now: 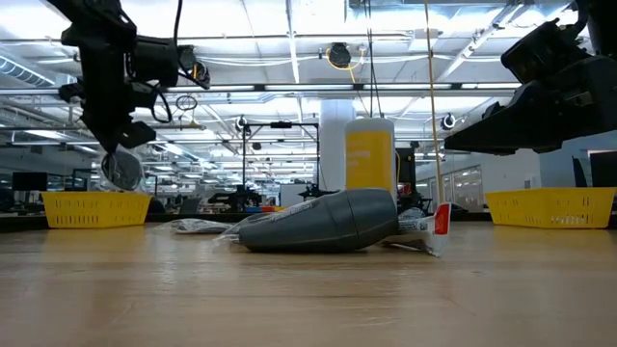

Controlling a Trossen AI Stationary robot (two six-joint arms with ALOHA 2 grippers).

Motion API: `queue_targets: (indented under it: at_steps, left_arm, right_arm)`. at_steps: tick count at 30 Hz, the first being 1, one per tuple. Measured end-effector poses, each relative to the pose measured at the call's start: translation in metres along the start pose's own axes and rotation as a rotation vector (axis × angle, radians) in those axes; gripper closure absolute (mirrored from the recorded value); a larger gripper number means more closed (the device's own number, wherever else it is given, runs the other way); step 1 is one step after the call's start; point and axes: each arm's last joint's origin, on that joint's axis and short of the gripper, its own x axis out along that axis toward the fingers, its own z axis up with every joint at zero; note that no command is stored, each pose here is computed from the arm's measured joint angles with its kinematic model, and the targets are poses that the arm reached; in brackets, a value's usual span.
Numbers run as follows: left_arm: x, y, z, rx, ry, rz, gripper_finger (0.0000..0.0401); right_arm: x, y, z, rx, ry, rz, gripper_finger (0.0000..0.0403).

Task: Pick & Place Travel size toiletries
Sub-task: Put the black hairbrush into the left yellow bin, then put the white toothpaste into the right yellow bin

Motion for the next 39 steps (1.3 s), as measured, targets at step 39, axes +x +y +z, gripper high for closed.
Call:
queue_targets:
  at_steps: [39]
  left_arm:
    - [0.043,-0.009,0.008,0.069,0.231,-0.045,0.0246]
  right_arm:
    - [0.000,0.000,-0.001,-0.004,0.007,0.001,0.0264]
